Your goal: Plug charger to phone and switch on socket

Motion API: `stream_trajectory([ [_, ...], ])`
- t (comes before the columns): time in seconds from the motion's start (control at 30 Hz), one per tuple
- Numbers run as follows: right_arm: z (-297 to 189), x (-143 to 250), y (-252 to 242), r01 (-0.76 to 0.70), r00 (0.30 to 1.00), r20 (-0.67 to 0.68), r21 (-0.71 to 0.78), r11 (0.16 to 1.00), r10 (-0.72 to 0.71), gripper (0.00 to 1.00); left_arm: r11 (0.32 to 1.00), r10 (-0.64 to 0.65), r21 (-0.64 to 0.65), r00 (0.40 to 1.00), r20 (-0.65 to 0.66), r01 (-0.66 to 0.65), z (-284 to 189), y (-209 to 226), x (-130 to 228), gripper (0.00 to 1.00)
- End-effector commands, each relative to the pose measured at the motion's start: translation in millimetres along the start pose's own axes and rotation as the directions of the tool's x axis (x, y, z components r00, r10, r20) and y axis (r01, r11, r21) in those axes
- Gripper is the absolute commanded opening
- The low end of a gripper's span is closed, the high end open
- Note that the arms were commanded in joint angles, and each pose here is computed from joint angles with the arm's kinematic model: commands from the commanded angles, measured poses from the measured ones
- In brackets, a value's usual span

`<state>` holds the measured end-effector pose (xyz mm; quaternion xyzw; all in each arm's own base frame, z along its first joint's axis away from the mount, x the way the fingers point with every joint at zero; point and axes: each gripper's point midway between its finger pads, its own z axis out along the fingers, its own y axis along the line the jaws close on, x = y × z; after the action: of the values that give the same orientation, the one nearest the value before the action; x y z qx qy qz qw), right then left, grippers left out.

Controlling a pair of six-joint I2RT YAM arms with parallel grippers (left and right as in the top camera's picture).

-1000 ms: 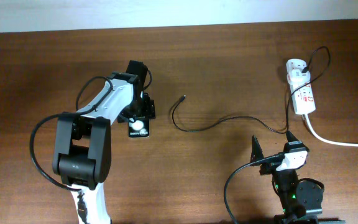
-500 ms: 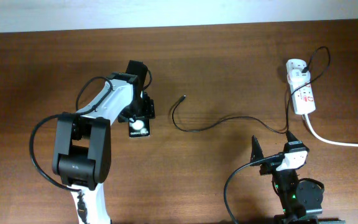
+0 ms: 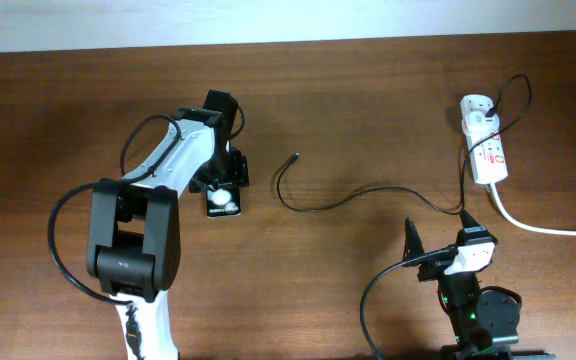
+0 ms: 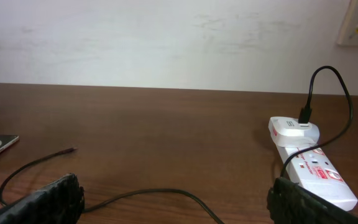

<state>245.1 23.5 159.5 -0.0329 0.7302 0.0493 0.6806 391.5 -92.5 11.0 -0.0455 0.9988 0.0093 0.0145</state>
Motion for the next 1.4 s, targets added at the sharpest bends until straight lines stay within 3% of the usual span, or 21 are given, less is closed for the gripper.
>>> stream_trajectory([
  [0.0,0.0,2.7,0.8,0.0,1.0,-0.005,-0.002,1.0,0.0,0.99,1.0,-0.009,0.017,1.0,0.014,0.009,-3.4,-4.9,-6.8,0.7],
  [0.4,0.0,2.7,0.8,0.0,1.0,-0.005,-0.002,1.0,0.0,0.99,1.0,-0.01,0.021,1.0,0.025,0.009,30.1,-2.0,4.1,0.73],
  [0.57,0.0,2.7,0.8,0.0,1.0,-0.005,-0.002,1.0,0.0,0.99,1.0,-0.009,0.023,0.999,0.035,0.008,41.1,-0.7,7.5,0.89],
  [0.77,0.0,2.7,0.8,0.0,1.0,-0.005,-0.002,1.0,0.0,0.99,0.999,0.04,0.034,0.999,0.026,-0.04,43.7,-2.4,11.2,0.88],
  [0.93,0.0,2.7,0.8,0.0,1.0,-0.005,-0.002,1.0,0.0,0.99,0.994,-0.02,0.112,1.0,-0.011,0.021,42.8,-15.5,17.4,0.84],
  [1.37,0.0,2.7,0.8,0.0,1.0,-0.005,-0.002,1.0,0.0,0.99,0.99,-0.097,0.097,0.995,-0.029,0.099,43.0,-12.9,20.0,0.84],
])
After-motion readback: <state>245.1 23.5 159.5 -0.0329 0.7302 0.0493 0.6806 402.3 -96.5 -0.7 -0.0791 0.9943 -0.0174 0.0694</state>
